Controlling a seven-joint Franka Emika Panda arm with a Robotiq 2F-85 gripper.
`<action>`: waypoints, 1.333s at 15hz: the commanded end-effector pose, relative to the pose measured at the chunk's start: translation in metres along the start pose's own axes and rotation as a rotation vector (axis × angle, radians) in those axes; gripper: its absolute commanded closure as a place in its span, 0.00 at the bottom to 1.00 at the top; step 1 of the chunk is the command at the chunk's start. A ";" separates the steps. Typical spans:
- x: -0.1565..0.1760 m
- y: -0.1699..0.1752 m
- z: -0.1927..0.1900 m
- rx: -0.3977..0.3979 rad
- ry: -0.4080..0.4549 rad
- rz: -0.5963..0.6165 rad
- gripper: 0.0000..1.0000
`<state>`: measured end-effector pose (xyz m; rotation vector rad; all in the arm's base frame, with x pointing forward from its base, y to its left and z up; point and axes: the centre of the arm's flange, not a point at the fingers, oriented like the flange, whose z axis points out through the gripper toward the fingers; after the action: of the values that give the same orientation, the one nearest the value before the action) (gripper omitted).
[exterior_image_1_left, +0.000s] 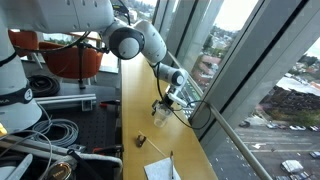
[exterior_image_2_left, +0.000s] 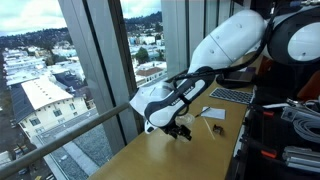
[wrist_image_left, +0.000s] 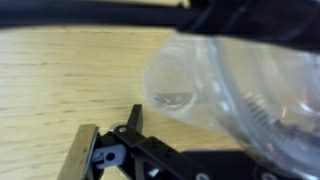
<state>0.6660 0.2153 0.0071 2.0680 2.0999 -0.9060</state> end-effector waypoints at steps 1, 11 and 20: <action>-0.037 -0.047 0.014 0.002 -0.023 0.029 0.00; -0.014 -0.035 -0.030 -0.384 0.009 -0.055 0.00; 0.016 -0.088 -0.109 -0.449 0.096 -0.178 0.00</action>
<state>0.6430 0.2839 0.0827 1.7966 2.2444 -0.3472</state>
